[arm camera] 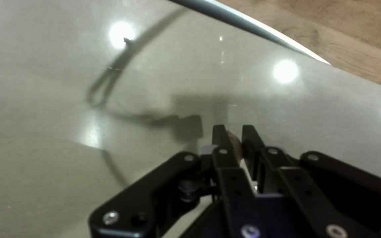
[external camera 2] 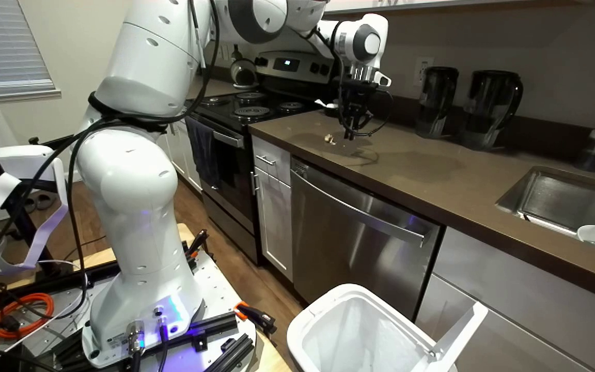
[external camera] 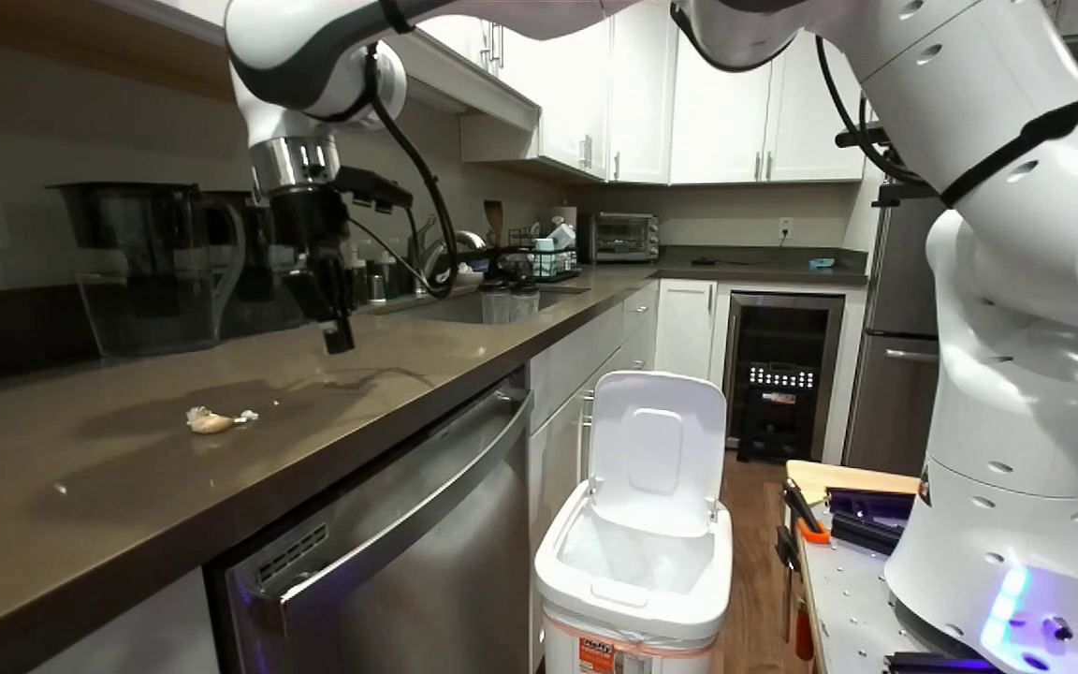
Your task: Pick up the garlic from the counter and discard it in the bin
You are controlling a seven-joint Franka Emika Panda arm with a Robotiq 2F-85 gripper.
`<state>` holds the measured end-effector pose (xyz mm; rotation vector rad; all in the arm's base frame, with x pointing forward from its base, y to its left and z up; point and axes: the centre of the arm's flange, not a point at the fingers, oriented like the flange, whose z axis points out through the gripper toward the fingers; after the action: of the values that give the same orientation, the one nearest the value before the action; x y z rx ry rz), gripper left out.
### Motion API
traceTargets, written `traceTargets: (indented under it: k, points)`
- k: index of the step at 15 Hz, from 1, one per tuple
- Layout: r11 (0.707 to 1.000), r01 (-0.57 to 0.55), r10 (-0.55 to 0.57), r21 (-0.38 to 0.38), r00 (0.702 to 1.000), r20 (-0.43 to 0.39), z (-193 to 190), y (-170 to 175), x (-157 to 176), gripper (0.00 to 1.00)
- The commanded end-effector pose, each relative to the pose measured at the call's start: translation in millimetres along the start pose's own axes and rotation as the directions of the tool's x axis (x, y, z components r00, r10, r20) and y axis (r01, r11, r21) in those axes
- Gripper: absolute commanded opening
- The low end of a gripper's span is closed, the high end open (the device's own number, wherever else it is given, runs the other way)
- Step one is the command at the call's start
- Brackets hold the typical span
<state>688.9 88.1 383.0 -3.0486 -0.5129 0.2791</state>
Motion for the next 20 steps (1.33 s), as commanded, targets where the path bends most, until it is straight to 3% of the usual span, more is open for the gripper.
traceTargets:
  k: [1,6,11,20]
  points:
    - [0.996,-0.089,0.089,-0.002,0.996,-0.02,10,13,-65,0.07]
    - [0.973,-0.228,0.229,0.024,0.971,-0.07,26,41,-131,0.07]
    - [0.93,-0.363,0.367,0.065,0.927,-0.073,43,48,-199,0.07]
    - [0.804,-0.581,0.59,0.125,0.806,-0.051,83,74,-300,0.07]
